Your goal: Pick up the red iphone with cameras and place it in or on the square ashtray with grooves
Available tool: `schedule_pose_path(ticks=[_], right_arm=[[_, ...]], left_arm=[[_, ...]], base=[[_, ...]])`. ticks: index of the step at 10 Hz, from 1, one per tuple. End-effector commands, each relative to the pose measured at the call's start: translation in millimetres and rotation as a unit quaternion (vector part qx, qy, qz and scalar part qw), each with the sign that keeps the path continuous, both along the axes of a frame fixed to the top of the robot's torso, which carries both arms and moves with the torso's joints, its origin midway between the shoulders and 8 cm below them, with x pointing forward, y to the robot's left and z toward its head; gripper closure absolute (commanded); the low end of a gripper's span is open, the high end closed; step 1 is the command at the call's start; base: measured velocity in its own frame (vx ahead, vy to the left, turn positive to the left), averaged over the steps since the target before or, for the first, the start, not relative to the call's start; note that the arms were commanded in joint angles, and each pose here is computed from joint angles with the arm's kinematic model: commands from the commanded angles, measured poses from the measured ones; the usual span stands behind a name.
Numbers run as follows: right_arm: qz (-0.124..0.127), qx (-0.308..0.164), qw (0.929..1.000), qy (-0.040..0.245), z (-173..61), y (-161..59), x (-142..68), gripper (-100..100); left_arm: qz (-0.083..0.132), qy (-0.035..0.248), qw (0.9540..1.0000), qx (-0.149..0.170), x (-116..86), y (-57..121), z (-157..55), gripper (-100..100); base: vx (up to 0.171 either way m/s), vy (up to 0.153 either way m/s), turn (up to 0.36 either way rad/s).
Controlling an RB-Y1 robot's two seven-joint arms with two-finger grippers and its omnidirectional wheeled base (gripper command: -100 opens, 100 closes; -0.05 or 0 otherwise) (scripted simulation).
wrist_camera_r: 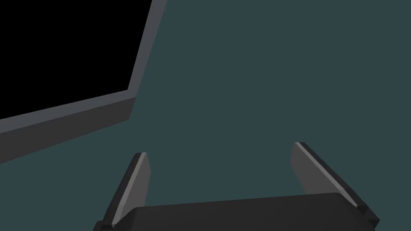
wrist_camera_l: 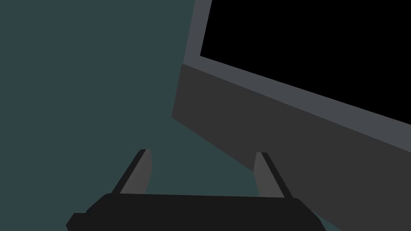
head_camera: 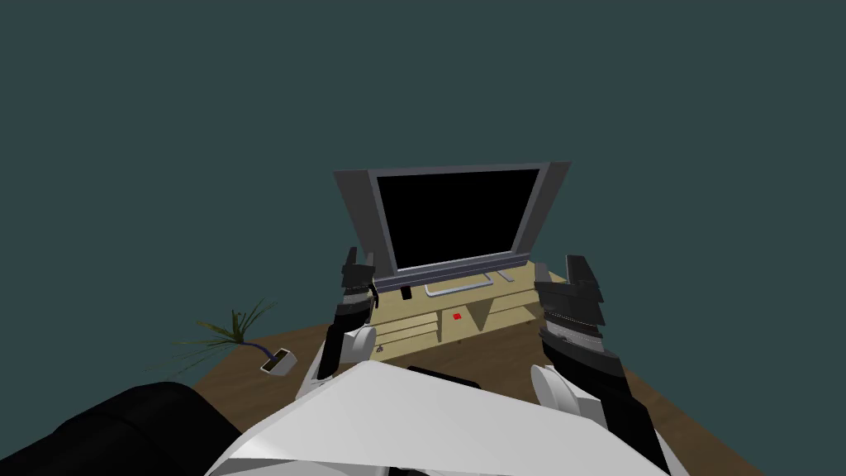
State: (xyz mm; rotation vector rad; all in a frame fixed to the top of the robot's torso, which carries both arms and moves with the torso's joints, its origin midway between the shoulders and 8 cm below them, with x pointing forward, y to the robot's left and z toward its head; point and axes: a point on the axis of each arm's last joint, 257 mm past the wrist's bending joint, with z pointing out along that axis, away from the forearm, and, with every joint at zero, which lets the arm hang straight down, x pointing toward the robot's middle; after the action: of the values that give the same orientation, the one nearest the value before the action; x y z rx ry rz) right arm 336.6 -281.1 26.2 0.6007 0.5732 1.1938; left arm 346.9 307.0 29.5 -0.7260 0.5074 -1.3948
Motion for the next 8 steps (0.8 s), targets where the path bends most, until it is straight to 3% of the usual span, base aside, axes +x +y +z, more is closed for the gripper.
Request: schedule_pose_path(ticks=[1,6,8], right_arm=[[0.0,0.0,1.0,0.0,0,0,0,0],[0.0,0.0,1.0,0.0,0,0,0,0],[0.0,0.0,1.0,0.0,0,0,0,0]], left_arm=[[-0.005,0.018,0.9998,0.005,8,0.9,-7,-100],[-0.016,0.082,0.9964,0.008,34,5.8,-36,-100],[-0.022,0.125,0.9919,0.01,50,9.2,-57,-100]], base=[[-0.006,-0.016,-0.088],[-0.009,-0.027,-0.093],[-0.002,-0.015,-0.127]])
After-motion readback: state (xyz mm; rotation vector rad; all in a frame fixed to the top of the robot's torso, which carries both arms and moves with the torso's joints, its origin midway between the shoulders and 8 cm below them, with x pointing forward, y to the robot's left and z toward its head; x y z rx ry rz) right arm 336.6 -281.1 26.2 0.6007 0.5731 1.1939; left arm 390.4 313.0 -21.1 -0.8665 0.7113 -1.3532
